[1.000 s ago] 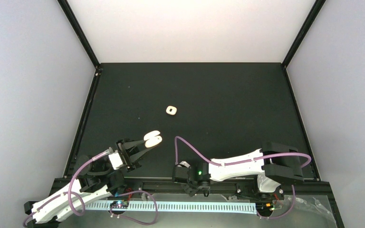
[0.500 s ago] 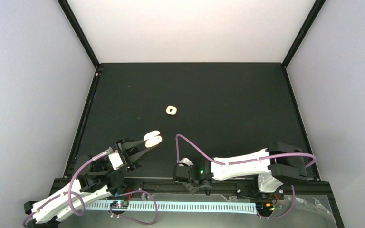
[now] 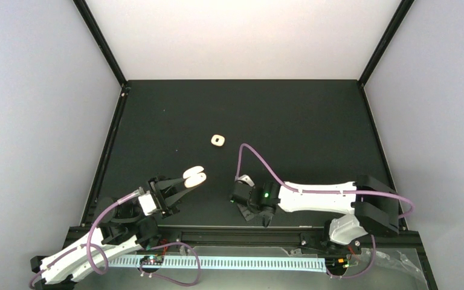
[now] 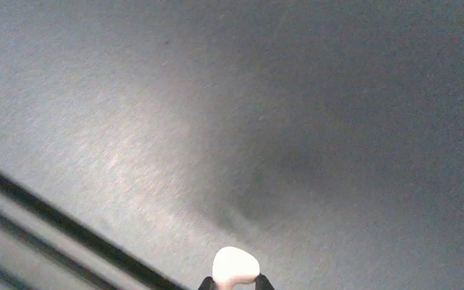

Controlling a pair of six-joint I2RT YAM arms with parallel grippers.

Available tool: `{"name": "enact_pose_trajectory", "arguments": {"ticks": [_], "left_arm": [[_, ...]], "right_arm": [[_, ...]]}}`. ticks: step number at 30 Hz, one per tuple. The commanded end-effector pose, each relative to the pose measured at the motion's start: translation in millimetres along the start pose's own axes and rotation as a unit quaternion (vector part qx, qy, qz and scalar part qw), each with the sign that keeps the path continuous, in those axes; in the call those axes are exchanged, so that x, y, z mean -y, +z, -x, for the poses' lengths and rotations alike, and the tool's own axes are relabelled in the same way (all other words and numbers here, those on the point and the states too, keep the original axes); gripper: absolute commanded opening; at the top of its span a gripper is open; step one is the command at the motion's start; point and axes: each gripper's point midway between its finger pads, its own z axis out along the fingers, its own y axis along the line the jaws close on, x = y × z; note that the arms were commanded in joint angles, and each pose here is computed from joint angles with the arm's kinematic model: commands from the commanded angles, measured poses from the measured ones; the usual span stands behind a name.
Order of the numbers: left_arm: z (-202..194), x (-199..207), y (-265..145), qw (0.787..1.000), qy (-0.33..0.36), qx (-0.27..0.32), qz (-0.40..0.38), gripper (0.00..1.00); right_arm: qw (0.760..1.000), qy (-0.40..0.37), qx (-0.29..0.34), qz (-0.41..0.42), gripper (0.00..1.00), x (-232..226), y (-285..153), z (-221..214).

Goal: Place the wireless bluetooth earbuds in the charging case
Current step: Place the earbud at the center of the board.

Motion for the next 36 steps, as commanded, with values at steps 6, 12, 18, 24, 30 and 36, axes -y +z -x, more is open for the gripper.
{"name": "enact_pose_trajectory", "arguments": {"ticks": [6,12,18,24,30,36], "left_arm": [[0,-3,2,1.000,-0.012,-0.006,0.006,0.02],[1,-3,2,1.000,-0.012,-0.005,0.006,0.02],[1,-2,2,1.000,-0.012,-0.005,0.005,0.02],[0,-2,2,1.000,-0.013,-0.007,0.004,0.02],[0,-2,2,1.000,-0.014,-0.007,0.004,0.02],[0,-2,2,1.000,-0.014,-0.007,0.002,0.02]], "right_arm": [[0.999,-0.022,-0.014,-0.025,0.12,20,30,19],[0.999,-0.032,-0.030,-0.024,0.19,18,37,17],[0.998,-0.038,-0.035,-0.028,0.25,17,39,19],[0.998,-0.034,-0.030,-0.031,0.32,18,36,27],[0.998,-0.034,-0.039,-0.029,0.32,18,40,25],[0.998,-0.039,-0.048,-0.030,0.32,20,44,17]]}}
